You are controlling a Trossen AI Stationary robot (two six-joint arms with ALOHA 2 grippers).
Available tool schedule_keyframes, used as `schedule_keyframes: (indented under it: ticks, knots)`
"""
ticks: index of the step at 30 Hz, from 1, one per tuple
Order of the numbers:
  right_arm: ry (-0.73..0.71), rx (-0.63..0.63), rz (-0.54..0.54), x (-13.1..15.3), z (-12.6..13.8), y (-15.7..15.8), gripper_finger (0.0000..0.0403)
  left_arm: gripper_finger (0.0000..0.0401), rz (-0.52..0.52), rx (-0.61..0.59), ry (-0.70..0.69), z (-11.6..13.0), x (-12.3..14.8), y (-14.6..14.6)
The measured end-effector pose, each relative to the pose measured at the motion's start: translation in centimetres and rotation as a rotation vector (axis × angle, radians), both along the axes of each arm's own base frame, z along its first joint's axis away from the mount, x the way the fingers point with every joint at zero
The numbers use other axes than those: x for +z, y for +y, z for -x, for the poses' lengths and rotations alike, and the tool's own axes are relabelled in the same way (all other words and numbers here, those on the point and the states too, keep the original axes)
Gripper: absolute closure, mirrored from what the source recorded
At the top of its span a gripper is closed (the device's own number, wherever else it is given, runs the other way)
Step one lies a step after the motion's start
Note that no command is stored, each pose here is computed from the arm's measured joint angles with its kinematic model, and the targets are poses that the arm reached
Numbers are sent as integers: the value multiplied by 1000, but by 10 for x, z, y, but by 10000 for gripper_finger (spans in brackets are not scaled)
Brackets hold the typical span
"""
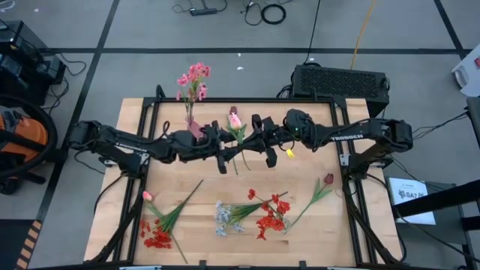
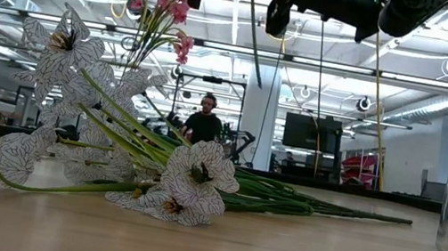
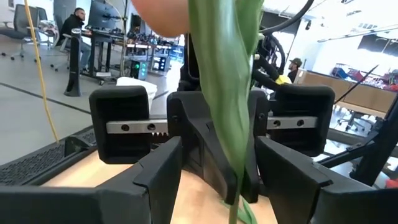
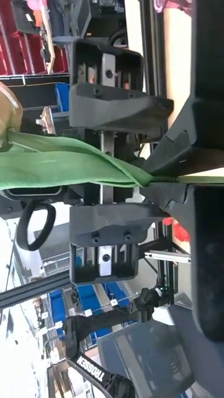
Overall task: Sort flowers into vase by color
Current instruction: Put the right pink tulip flower into the pink vase
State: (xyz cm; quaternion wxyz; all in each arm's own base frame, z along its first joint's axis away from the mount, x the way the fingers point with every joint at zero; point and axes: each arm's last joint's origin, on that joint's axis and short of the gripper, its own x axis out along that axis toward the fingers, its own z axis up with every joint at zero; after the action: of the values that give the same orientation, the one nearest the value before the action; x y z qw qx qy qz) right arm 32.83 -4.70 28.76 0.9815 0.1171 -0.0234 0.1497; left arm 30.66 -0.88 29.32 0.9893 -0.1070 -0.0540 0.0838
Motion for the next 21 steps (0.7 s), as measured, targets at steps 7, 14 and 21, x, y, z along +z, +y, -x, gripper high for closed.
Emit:
schedule_keyframes:
  ticks: [7, 14, 21]
  knots:
    - [28, 0, 10, -3, 0, 0, 398, 276, -1, -17, -37, 0, 4, 1]
    - [36, -5, 12, -4, 0, 0, 397, 385, -1, -26, -34, 0, 3, 2]
    - [69, -3, -39, -6, 0, -1, 376, 388, -2, -25, -27, 0, 3, 2]
